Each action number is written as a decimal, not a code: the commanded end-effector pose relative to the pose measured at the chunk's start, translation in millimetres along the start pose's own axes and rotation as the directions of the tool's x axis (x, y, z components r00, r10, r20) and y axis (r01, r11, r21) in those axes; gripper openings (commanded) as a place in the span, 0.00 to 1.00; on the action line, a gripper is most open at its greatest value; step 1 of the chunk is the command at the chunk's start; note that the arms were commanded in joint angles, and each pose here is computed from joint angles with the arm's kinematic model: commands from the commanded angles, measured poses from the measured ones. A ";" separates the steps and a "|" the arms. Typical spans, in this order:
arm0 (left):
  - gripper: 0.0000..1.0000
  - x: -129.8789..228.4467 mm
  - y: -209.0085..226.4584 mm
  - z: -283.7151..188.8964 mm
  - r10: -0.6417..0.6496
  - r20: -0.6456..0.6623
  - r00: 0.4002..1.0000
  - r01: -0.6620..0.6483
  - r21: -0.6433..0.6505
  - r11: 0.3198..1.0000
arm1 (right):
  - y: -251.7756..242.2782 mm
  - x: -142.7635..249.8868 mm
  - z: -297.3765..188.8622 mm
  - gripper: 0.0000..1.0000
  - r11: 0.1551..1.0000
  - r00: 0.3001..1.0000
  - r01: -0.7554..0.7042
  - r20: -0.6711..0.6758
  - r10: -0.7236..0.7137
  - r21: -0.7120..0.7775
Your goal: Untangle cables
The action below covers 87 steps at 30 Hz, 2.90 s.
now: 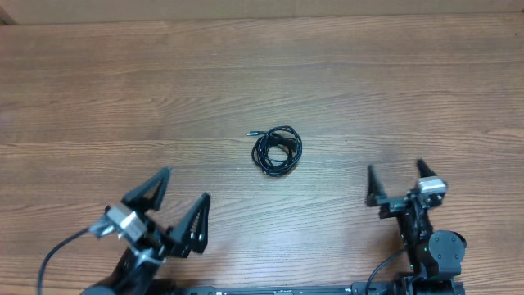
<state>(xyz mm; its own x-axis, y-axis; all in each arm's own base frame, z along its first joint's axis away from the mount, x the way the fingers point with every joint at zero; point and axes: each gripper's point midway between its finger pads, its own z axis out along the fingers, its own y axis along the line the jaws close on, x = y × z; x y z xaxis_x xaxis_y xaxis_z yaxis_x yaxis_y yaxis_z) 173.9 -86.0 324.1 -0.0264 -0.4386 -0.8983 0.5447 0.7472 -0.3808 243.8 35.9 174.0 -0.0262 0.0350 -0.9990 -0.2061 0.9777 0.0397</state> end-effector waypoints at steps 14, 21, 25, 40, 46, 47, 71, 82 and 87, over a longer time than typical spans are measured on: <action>1.00 -39.8 -16.0 13.0 0.098 -0.247 0.964 -0.122 -0.081 0.989 | 104.1 -110.1 -56.4 1.00 0.745 0.935 -0.194 0.110 0.337 -0.638; 1.00 -37.7 -2.0 36.8 -0.092 -0.514 0.853 -0.013 -0.195 0.981 | 95.2 -183.1 -69.3 1.00 0.858 0.974 -0.060 0.157 0.161 -0.511; 1.00 -39.6 8.0 38.0 -0.193 -0.646 0.739 -0.016 -0.302 0.953 | 74.3 -206.4 -59.6 1.00 0.927 0.992 -0.123 -0.009 0.128 -0.354; 1.00 -6.3 9.9 53.3 -0.384 -0.773 0.505 0.096 -0.391 0.915 | 100.5 -174.8 -41.0 0.96 0.710 0.698 -0.638 -0.614 0.368 -0.300; 1.00 15.2 4.5 42.5 -0.414 -0.782 0.466 -0.061 -0.495 0.867 | 80.7 -164.9 -28.9 1.00 0.698 0.593 -0.710 -0.614 0.521 -0.093; 1.00 16.8 10.4 39.8 -0.424 -0.766 0.482 -0.119 -0.537 0.835 | 80.9 -163.6 -28.7 1.00 0.693 0.582 -0.716 -0.620 0.526 -0.084; 1.00 158.0 41.3 71.6 -0.594 -0.803 0.055 -0.381 -0.567 0.731 | 66.0 -58.2 36.4 1.00 0.821 0.170 -0.465 -0.877 0.449 0.331; 1.00 167.2 8.7 105.9 -0.539 -0.840 0.051 -0.148 -0.541 0.828 | 48.3 -25.9 48.5 1.00 0.844 0.131 -0.362 -0.875 0.466 0.395; 1.00 161.1 37.2 135.5 -0.580 -0.772 0.258 -0.197 -0.630 0.751 | 48.1 -25.6 52.5 1.00 0.845 0.140 -0.365 -0.874 0.465 0.391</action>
<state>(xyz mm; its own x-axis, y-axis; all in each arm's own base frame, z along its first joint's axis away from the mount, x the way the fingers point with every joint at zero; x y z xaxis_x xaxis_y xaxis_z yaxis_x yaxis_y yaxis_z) 285.1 -205.0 182.0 -0.9956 -0.0552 -0.0760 -0.0324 0.9611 -0.2742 279.6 94.8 198.6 -0.9565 0.2822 -0.0735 0.2302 0.8855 0.4035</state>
